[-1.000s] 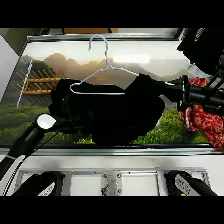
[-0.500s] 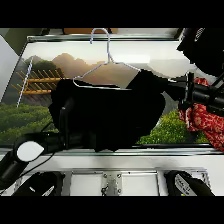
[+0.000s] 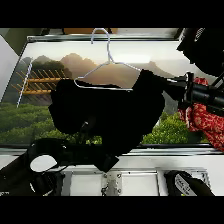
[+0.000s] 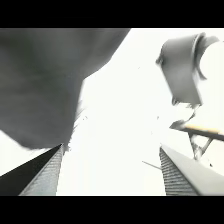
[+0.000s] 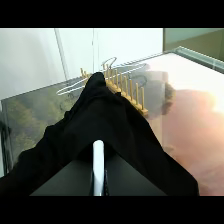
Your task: Fold the clothes and pants, and hang the long-sleeved shirts on hangers.
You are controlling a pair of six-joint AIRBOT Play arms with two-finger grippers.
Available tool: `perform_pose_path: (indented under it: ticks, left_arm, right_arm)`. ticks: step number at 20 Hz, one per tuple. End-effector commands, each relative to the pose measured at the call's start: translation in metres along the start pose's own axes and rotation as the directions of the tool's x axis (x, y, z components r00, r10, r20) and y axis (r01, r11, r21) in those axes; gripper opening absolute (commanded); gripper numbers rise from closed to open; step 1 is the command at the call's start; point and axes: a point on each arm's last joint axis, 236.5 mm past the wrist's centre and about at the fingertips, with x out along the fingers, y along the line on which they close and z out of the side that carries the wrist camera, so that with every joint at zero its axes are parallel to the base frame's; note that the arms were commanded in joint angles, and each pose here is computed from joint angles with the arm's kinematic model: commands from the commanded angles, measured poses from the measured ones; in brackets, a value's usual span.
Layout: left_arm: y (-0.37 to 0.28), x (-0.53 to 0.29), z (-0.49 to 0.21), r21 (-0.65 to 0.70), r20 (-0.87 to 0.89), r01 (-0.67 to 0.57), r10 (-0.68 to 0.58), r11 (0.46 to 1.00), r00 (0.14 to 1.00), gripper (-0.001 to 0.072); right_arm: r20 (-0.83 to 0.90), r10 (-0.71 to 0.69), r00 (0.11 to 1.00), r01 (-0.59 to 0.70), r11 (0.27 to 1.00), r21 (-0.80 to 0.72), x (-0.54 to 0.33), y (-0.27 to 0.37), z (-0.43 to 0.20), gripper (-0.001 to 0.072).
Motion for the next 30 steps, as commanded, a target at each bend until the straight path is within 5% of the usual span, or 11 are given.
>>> perform_pose_path:
  ticks: [1, 5, 11, 21, 30]
  left_arm:
    - [0.009, -0.039, 0.065, -0.090, 0.201, -0.005, 0.023, 0.996, 0.979, 0.0610]
    - [0.072, -0.089, 0.127, -0.293, 0.421, -0.032, 0.159, 0.955, 0.893, 0.0610]
    - [0.147, -0.062, 0.155, -0.493, 0.360, -0.061, 0.267, 0.868, 0.894, 0.0610]
    - [0.100, 0.023, 0.192, -0.413, 0.238, -0.043, 0.153, 0.910, 0.959, 0.0610]
    - [0.089, 0.062, 0.100, -0.308, -0.118, -0.214, 0.186, 0.927, 0.975, 0.0611]
  right_arm:
    - [-0.004, -0.003, 1.000, 0.003, 1.000, 0.000, 0.000, 0.000, 0.000, 0.0011]
    - [-0.004, -0.002, 1.000, 0.002, 1.000, 0.000, 0.000, 0.000, 0.000, 0.0010]
    - [-0.007, -0.003, 1.000, 0.003, 1.000, 0.000, 0.000, 0.000, -0.001, 0.0011]
    - [-0.015, 0.000, 1.000, 0.000, 1.000, -0.001, 0.000, 0.000, -0.003, 0.0011]
    - [-0.015, 0.000, 1.000, 0.000, 1.000, -0.001, 0.000, 0.000, -0.003, 0.0011]
